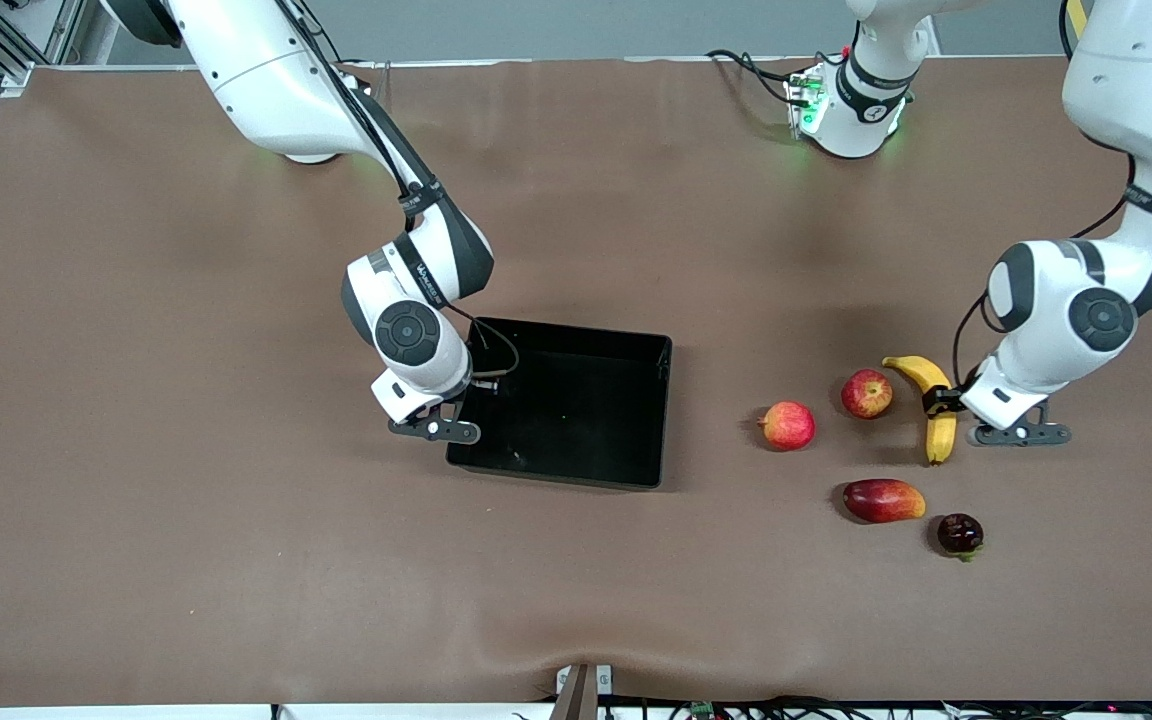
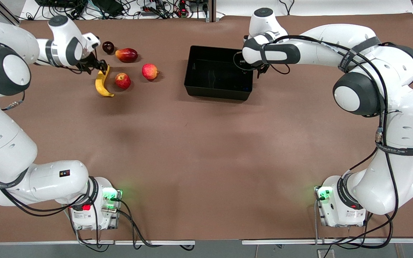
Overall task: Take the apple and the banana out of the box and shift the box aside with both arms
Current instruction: 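Place the banana beside the apples while the right gripper grasps the tray rim, then drag the black tray away from the fruit with the right gripper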
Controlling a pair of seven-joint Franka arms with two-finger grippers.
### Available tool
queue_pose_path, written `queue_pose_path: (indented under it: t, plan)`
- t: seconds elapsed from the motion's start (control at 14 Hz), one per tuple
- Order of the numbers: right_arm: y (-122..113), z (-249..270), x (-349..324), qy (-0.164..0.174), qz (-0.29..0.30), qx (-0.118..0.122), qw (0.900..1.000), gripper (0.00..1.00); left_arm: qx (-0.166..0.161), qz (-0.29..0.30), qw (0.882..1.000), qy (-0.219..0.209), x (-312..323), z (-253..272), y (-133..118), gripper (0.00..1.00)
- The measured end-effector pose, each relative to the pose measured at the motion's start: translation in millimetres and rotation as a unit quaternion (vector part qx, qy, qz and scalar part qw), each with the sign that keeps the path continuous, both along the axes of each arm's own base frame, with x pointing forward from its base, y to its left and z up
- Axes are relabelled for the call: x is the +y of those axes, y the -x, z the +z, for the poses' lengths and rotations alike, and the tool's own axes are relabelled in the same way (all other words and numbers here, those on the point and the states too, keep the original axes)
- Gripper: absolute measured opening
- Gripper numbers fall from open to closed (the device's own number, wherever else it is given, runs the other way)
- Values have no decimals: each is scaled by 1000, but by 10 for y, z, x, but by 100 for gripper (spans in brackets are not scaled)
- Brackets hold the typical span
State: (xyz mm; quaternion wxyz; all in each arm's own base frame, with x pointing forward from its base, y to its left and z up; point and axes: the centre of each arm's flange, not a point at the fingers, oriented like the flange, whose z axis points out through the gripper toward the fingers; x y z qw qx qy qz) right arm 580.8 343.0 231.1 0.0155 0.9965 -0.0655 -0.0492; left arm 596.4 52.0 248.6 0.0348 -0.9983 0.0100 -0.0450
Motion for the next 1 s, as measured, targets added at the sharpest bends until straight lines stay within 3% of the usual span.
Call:
queue_pose_path:
  t: [0.07,0.29,0.71,1.0]
  plan:
    - [2,0,4,0,0,0,1000,38,-10,1,1000,-5,2,268,-47,98]
    - [-2,8,11,-2,-1,-1,1000,7,-21,2,1000,-20,-45,1198,-128,100]
    - [-101,453,-79,-5,-10,-11,1000,4,-18,6,999,-35,-261,2720,-153,100]
    - [-301,1003,-704,0,-41,-1,999,4,1,26,1000,-4,-284,3469,-23,100]
